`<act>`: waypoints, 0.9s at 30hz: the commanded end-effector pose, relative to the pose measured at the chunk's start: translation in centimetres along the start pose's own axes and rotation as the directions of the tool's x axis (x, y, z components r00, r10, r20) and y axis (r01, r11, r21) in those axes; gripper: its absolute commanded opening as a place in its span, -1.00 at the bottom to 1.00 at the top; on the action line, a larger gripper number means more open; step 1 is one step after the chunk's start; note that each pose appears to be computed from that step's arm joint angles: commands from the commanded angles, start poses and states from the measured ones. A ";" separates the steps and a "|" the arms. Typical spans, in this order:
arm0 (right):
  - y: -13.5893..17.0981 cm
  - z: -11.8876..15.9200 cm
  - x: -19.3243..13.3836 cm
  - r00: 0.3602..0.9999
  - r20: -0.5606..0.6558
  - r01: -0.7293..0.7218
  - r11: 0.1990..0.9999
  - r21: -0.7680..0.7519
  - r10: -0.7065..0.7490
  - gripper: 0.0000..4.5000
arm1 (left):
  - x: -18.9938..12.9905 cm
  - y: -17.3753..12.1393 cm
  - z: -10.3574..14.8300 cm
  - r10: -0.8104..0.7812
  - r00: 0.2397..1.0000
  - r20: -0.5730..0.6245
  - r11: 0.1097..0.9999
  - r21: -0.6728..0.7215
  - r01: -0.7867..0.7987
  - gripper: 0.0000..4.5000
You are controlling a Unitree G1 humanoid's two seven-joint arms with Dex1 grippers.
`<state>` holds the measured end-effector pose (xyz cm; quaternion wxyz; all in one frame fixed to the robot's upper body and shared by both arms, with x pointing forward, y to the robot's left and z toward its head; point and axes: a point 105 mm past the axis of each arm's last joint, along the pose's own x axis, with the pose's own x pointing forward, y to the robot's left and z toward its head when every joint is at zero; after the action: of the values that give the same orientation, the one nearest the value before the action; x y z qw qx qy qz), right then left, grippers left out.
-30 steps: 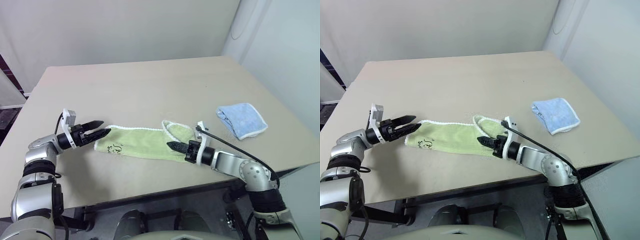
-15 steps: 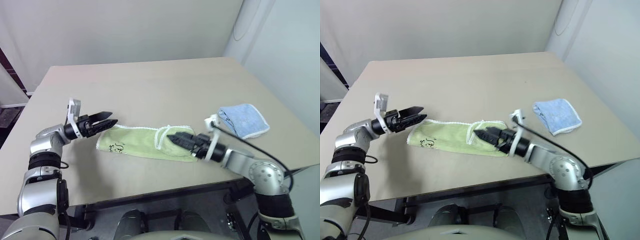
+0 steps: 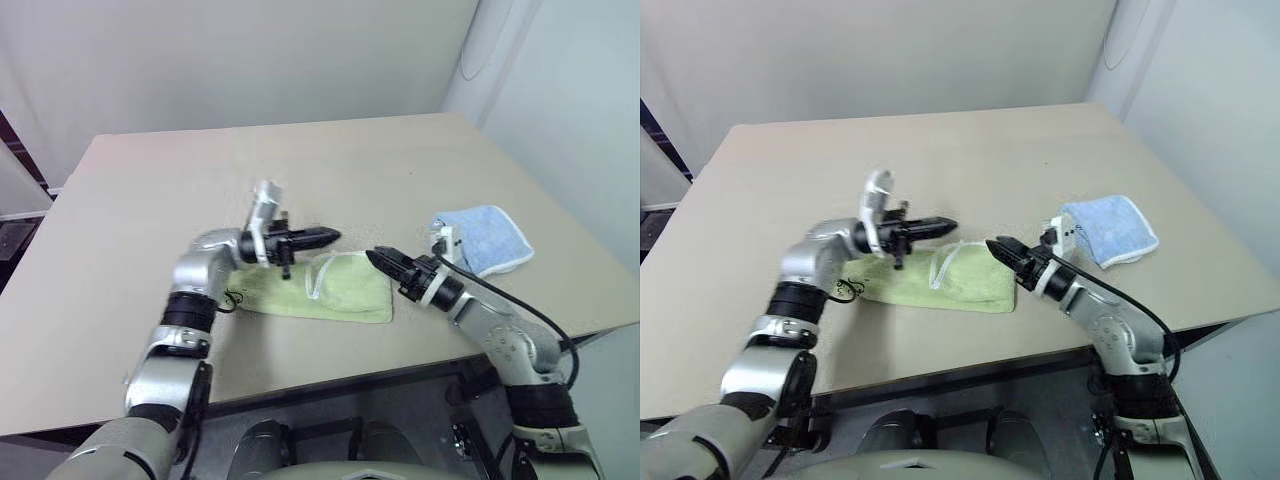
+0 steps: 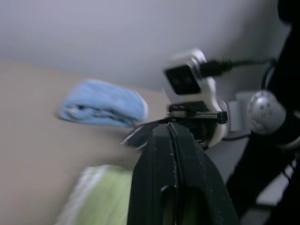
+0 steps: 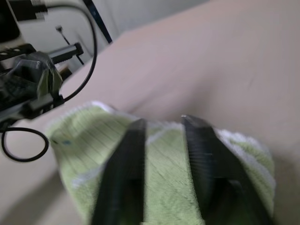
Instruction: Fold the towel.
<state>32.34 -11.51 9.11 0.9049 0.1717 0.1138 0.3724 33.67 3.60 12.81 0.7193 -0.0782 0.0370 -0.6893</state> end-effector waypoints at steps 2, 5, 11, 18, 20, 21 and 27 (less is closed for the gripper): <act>-0.3 -3.0 1.3 0.994 -0.110 0.000 0.996 -0.090 -0.010 -0.90 | 0.7 -0.1 -6.0 0.038 0.976 -0.214 0.999 0.025 -0.033 -1.00; -0.5 -5.0 1.2 0.986 -0.167 0.004 0.993 -0.120 -0.024 -0.90 | 0.4 -0.6 -8.9 0.032 0.949 -0.313 0.999 0.051 -0.017 -1.00; -1.7 -5.9 0.6 0.977 -0.196 0.052 0.986 -0.156 -0.083 -0.90 | 0.1 -0.9 -11.3 0.048 0.930 -0.364 0.997 0.075 -0.022 -1.00; -0.4 -2.6 0.4 0.996 -0.087 -0.014 0.990 -0.144 0.001 -0.90 | 0.1 -0.8 -6.8 0.002 0.985 -0.172 1.000 -0.018 -0.005 -1.00; 0.8 -0.2 0.0 0.998 0.003 -0.061 0.992 -0.112 0.061 -0.92 | -1.2 -0.2 -3.2 0.026 0.997 -0.074 0.997 -0.069 -0.031 -0.84; 1.2 0.6 -0.2 0.996 0.029 -0.076 0.992 -0.105 0.080 -0.92 | -1.8 -0.2 -2.0 0.031 0.998 -0.047 0.996 -0.081 -0.034 -0.72; 2.0 1.1 -0.4 0.996 0.023 -0.089 0.993 -0.081 0.091 -0.92 | -7.3 -1.2 2.9 0.117 0.993 0.033 0.972 -0.209 -0.108 0.23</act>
<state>31.20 -10.86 9.54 0.8956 0.1448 0.0999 0.4086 33.02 10.34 13.74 0.7503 -0.1371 0.1108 -0.6371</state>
